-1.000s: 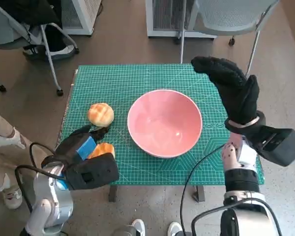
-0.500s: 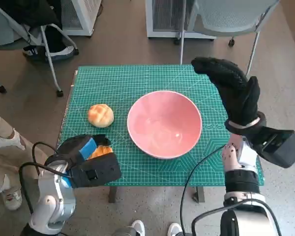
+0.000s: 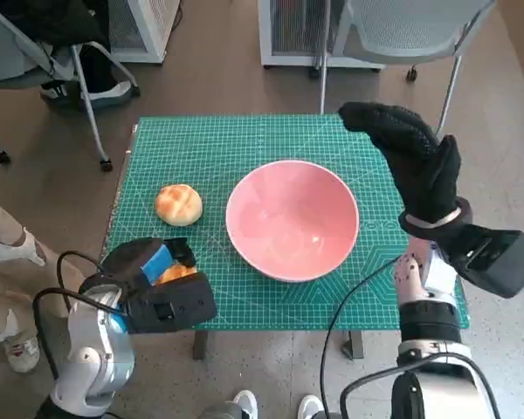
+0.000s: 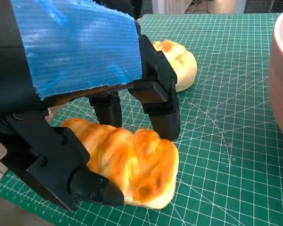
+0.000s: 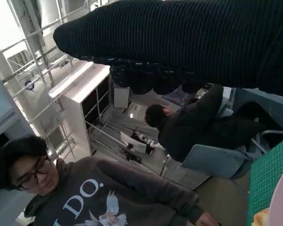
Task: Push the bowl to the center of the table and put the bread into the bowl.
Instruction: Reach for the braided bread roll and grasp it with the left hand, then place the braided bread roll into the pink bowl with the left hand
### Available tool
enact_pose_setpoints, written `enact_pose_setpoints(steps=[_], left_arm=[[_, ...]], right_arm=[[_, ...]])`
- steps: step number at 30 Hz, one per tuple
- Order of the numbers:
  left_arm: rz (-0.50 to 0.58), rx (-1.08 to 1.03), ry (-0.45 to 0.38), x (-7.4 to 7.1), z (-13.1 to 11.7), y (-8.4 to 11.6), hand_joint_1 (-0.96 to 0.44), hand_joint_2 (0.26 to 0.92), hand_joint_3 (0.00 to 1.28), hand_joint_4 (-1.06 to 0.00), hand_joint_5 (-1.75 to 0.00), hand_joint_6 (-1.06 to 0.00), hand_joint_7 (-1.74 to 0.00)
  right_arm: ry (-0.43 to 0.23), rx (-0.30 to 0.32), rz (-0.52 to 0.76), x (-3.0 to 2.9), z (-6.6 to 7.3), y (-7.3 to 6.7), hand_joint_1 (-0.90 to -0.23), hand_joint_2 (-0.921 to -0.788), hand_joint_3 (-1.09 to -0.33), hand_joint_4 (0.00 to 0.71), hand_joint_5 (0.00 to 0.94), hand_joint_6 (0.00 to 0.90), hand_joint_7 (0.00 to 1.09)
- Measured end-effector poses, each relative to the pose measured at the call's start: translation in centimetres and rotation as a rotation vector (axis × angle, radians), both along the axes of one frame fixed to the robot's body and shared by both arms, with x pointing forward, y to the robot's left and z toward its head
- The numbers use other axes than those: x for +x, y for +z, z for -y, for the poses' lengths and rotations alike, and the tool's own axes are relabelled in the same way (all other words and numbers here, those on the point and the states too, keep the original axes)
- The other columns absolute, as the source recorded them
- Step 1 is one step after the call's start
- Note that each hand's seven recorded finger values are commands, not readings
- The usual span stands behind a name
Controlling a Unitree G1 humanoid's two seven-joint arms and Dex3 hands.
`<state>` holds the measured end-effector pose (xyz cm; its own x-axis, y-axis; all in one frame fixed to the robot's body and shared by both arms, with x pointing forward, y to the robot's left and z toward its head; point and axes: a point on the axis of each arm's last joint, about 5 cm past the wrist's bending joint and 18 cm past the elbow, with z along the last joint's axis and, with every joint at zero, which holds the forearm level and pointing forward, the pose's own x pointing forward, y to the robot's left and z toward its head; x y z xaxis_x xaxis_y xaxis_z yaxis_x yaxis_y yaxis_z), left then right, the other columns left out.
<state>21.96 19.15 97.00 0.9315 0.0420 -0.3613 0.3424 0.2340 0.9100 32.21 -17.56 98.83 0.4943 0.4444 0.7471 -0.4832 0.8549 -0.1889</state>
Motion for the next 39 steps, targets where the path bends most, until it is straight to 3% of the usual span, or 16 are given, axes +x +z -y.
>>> enact_pose_setpoints(steps=[14,25,33,36,39], left_arm=[[0.012,-0.011,-0.014,-0.1,0.0,0.4,0.0,0.665,0.53,-0.67,-1.41,-0.68,-1.03],[0.041,-0.037,-0.036,-0.3,0.0,1.9,0.0,0.675,0.51,-0.67,-1.41,-0.7,-0.99],[0.188,-0.071,-0.091,-0.4,0.5,5.5,0.01,0.691,0.46,-0.7,-1.38,-0.71,-0.97],[0.28,-0.083,-0.122,-0.4,0.7,7.3,0.0,0.759,0.33,-0.73,-1.28,-0.68,-1.01],[0.37,-0.092,-0.159,-0.4,1.0,9.1,0.0,0.786,0.28,-0.74,-1.25,-0.67,-1.02]], right_arm=[[0.006,-0.002,-0.005,0.02,0.0,0.0,-0.613,-0.921,-0.741,0.132,0.001,-0.001,0.51],[0.011,0.008,-0.008,0.03,0.0,-0.1,-0.613,-0.921,-0.741,0.132,0.001,-0.001,0.51],[0.01,0.012,-0.009,0.03,0.1,-0.1,-0.613,-0.921,-0.741,0.132,0.001,-0.001,0.51],[0.01,0.012,-0.01,0.03,0.1,-0.1,-0.611,-0.921,-0.742,0.132,0.001,-0.001,0.51],[0.01,0.013,-0.01,0.03,0.1,-0.1,-0.61,-0.921,-0.743,0.132,0.001,-0.001,0.51]])
